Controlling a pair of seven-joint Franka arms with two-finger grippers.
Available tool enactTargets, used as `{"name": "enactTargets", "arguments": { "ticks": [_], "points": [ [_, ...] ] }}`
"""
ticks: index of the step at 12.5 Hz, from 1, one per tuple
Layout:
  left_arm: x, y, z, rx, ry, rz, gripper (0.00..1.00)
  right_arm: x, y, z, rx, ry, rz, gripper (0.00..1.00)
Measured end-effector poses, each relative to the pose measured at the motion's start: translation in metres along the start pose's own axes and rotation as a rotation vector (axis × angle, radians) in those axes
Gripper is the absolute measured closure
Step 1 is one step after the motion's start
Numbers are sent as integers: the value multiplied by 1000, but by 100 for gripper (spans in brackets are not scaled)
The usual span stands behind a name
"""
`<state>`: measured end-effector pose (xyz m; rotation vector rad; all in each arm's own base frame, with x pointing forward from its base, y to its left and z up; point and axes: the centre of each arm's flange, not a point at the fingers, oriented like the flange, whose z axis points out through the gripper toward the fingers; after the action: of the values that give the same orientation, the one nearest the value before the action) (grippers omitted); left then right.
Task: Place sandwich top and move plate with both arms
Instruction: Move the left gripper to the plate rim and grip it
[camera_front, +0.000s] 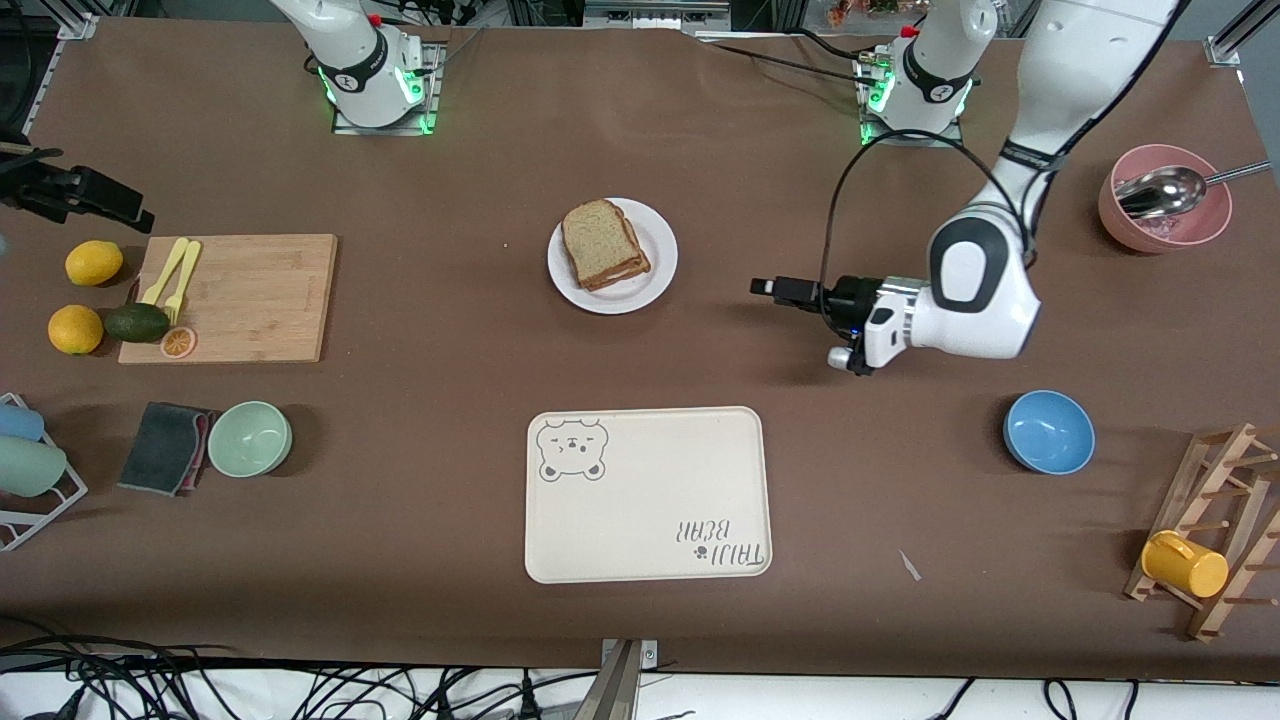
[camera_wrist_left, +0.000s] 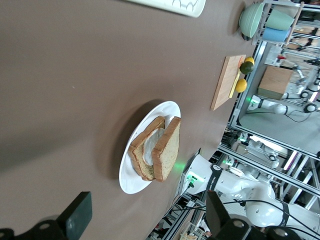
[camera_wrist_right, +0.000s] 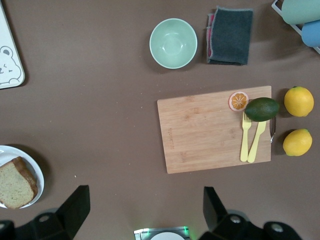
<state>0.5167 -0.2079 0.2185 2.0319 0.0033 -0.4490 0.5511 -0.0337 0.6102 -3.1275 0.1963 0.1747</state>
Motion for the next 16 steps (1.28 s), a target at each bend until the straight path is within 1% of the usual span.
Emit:
{"name": "enactTargets", "arguments": {
  "ticks": [1, 3, 5, 6, 9, 11, 12, 13, 14, 16],
  "points": [
    [-7, -13, 25, -44, 27, 24, 0, 5, 3, 6, -1, -8, 6, 0],
    [-27, -38, 81, -82, 87, 60, 0, 18, 11, 23, -1, -26, 23, 0],
    [-43, -49, 125, -126, 119, 91, 0, 27, 18, 33, -2, -35, 36, 0],
    [-46, -52, 137, -140, 132, 114, 0, 28, 16, 33, -2, -34, 33, 0],
    [-47, -60, 144, -161, 156, 121, 3, 25, 3, 30, 0, -36, 8, 0],
    [-53, -60, 167, -196, 190, 143, 4, 21, 2, 24, 0, -36, -1, 0],
    [-56, -60, 175, -199, 191, 155, 11, 18, 2, 19, 1, -28, -4, 0],
    [-57, -60, 178, -199, 188, 161, 11, 15, 2, 13, 3, -14, -5, 0],
    [-57, -60, 177, -198, 190, 164, 17, 14, 1, 9, 4, 1, -6, 0],
    [-55, -61, 175, -198, 195, 168, 17, 14, -2, 8, 6, 8, -12, 0]
  ]
}}
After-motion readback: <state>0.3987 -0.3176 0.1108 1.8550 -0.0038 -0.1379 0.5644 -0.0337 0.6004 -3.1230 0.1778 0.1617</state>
